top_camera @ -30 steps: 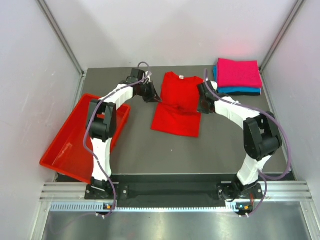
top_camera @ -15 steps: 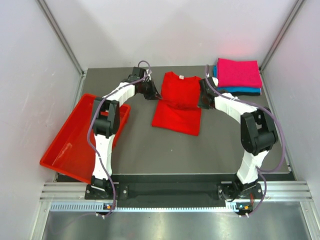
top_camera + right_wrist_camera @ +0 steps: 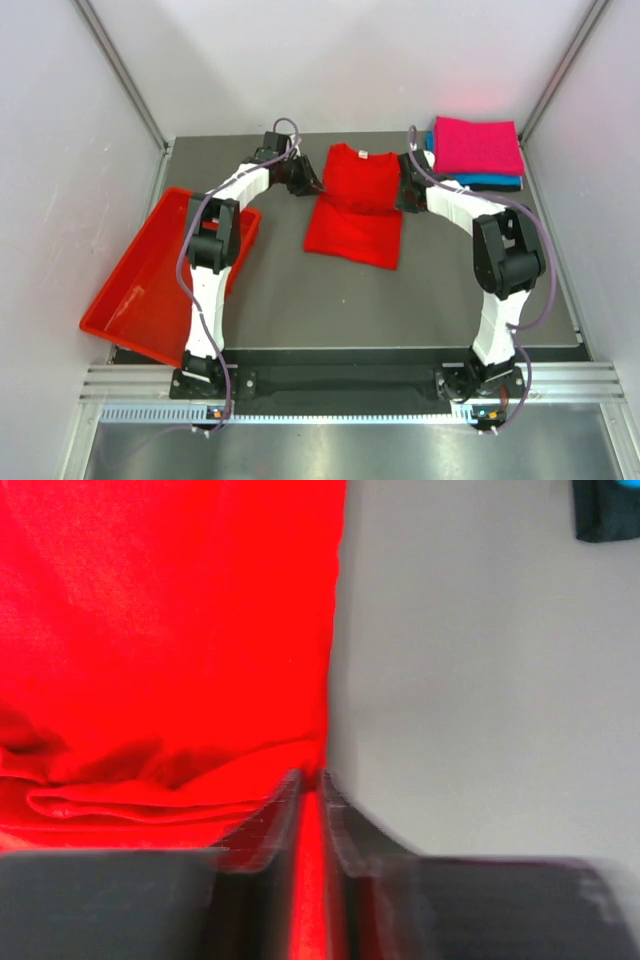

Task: Fold and stack the t-shirts
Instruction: Fold the tshirt

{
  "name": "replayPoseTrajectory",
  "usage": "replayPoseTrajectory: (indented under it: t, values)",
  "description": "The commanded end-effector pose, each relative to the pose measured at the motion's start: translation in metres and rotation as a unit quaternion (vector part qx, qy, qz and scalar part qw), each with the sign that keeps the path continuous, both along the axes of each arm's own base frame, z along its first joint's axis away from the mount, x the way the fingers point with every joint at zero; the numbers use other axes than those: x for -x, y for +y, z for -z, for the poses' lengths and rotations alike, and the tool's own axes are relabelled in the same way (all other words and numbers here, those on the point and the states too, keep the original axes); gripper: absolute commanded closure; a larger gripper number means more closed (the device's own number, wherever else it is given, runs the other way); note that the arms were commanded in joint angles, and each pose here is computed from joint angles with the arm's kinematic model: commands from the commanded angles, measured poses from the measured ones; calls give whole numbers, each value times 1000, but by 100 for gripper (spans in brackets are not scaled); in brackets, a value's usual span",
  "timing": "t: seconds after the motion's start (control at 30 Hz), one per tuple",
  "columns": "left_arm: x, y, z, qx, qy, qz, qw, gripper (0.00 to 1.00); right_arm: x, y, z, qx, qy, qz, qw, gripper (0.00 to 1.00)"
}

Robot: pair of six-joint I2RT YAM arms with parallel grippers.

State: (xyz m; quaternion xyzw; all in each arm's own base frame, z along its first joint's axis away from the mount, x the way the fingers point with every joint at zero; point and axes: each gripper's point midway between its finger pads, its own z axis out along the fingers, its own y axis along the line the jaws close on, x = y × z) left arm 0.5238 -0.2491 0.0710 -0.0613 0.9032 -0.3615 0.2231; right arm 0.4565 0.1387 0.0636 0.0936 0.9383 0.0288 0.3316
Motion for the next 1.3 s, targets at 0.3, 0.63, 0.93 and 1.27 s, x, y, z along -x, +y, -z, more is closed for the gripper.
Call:
replayPoseTrajectory:
  t: [0.3, 0.63, 0.93, 1.27]
  values:
    - [13, 22, -65, -95, -119, -30, 988, 70, -17, 7, -80, -36, -87, -25, 995, 65]
    - [45, -16, -24, -50, -56, 28, 997, 94, 11, 29, -38, -98, -42, -64, 992, 98]
    - [25, -25, -6, -57, -47, 26, 997, 95, 0, 42, -11, -116, -21, -71, 990, 98]
    - [-10, -27, -14, -70, -72, 11, 995, 93, -24, 20, -7, -100, -36, -28, 994, 98]
